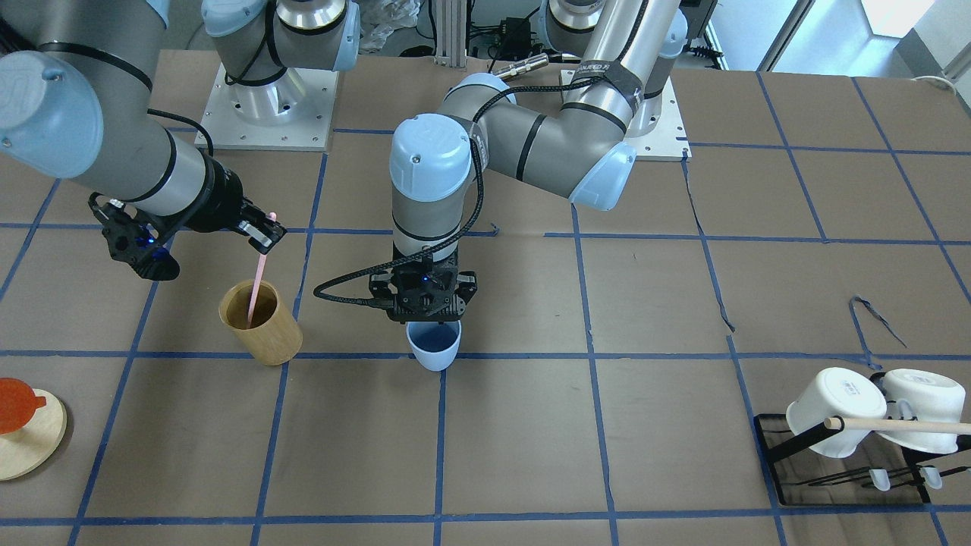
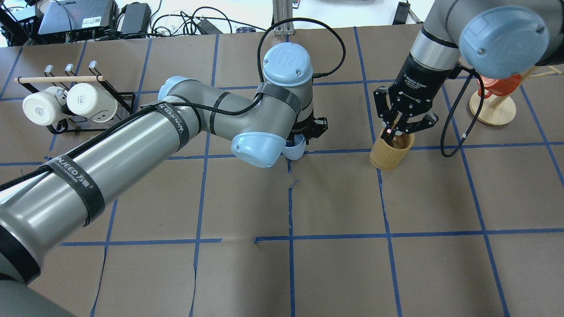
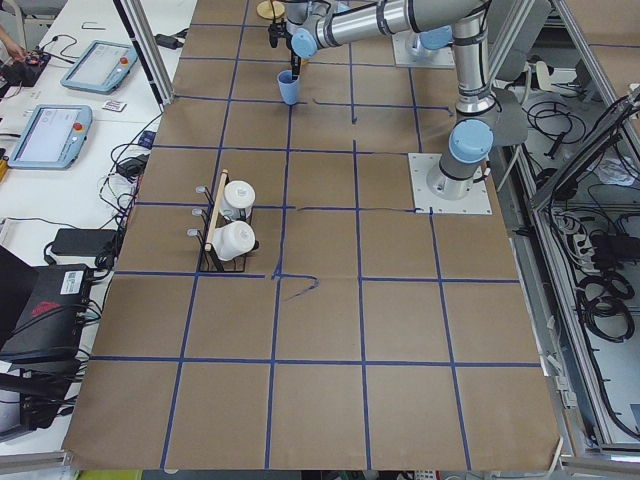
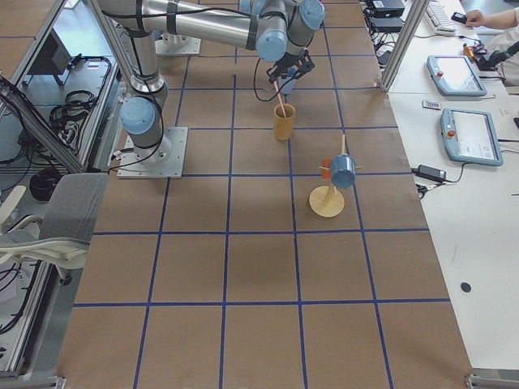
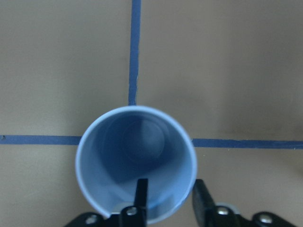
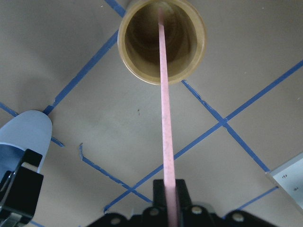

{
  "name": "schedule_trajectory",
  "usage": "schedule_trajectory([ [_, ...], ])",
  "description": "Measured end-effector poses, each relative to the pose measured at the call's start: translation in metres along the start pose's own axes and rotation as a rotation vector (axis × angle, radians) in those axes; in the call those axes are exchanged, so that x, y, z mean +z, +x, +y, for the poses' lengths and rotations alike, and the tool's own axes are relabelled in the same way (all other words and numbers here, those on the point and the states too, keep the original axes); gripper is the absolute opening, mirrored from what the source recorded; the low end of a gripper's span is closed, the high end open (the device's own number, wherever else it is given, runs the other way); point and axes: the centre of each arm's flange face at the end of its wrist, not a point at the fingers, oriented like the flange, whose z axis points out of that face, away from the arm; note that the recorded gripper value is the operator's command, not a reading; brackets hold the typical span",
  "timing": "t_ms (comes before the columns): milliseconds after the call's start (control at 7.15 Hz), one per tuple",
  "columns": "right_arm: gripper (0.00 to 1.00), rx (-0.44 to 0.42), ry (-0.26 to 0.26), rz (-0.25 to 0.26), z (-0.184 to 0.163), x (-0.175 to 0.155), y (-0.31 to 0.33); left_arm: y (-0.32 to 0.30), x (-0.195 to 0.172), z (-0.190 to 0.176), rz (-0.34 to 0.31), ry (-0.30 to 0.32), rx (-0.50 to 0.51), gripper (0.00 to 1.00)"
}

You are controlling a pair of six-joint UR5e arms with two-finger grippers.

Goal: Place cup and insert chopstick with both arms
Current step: 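Carry the blue cup toward the table center with the left gripper and set it down, then lift the pink chopstick from the tan cup with the right gripper while the left withdraws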

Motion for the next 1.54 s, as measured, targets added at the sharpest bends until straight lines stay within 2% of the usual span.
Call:
schedule_trajectory([
  [280,0.05,0.000,-0.005,-0.023,0.016,-0.043,-0.001,-0.018,-0.045,-0.024,0.006,0.027,-0.021,1.00],
  [559,0.03,-0.006,-0.008,-0.086,0.032,-0.074,-0.006,-0.053,-0.105,-0.033,-0.017,-0.001,-0.012,1.00],
  [699,0.01,-0.008,-0.029,-0.138,0.040,-0.083,-0.011,-0.077,-0.136,-0.029,-0.031,-0.019,0.028,1.00],
  [839,0.01,-0.003,-0.071,-0.205,0.048,-0.089,-0.018,-0.103,-0.165,-0.023,-0.040,-0.040,0.074,0.97],
  [1118,0.01,0.019,-0.183,-0.316,0.071,-0.089,-0.039,-0.164,-0.207,-0.011,-0.050,-0.072,0.161,1.00],
  [1398,0.00,0.072,-0.318,-0.414,0.091,-0.080,-0.070,-0.219,-0.230,0.000,-0.052,-0.085,0.145,1.00],
  [1538,0.00,0.107,-0.391,-0.447,0.089,-0.068,-0.083,-0.237,-0.238,0.003,-0.053,-0.085,0.141,1.00],
])
